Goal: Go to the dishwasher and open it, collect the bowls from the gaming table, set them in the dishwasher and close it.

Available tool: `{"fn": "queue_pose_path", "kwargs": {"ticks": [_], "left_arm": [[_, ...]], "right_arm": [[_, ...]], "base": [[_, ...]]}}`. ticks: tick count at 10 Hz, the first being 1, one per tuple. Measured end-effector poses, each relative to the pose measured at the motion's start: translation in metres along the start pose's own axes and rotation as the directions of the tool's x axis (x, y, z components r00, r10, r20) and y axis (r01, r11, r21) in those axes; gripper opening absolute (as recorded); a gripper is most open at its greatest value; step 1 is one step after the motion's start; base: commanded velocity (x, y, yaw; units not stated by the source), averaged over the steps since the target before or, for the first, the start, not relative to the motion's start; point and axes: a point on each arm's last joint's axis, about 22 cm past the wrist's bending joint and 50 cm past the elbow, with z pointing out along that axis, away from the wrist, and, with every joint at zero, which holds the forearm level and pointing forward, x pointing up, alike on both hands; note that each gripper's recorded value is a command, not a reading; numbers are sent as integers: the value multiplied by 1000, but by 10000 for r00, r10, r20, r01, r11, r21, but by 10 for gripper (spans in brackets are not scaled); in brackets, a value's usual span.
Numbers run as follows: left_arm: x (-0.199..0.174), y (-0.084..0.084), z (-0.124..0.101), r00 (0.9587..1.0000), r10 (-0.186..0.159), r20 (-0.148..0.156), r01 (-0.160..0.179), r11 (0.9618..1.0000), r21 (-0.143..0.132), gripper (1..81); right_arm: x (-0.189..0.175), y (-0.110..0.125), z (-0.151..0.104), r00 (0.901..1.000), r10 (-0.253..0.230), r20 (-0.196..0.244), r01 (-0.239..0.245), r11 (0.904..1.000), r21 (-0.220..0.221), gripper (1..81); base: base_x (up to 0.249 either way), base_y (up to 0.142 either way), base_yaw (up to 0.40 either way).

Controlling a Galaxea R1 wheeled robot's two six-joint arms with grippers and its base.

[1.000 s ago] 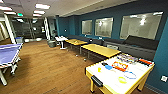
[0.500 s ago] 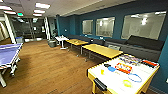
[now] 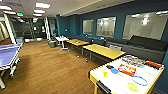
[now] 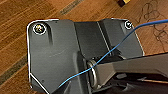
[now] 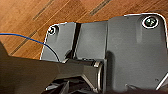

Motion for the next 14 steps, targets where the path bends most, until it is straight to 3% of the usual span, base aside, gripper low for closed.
{"fn": "queue_pose_path", "kwargs": {"ticks": [6, 14], "left_arm": [[0, 0, 0, 10000, -1, 8, 1, 10000, 4, 811], [-1, -1, 0, 10000, -8, 21, 8, 10000, 12, 811]], "right_arm": [[0, 0, 0, 10000, 3, 7, -3, 10000, 0, 811], [0, 0, 0, 10000, -60, 13, 60, 10000, 8, 811]], "base": [[114, 62, 0], [106, 0, 0]]}}
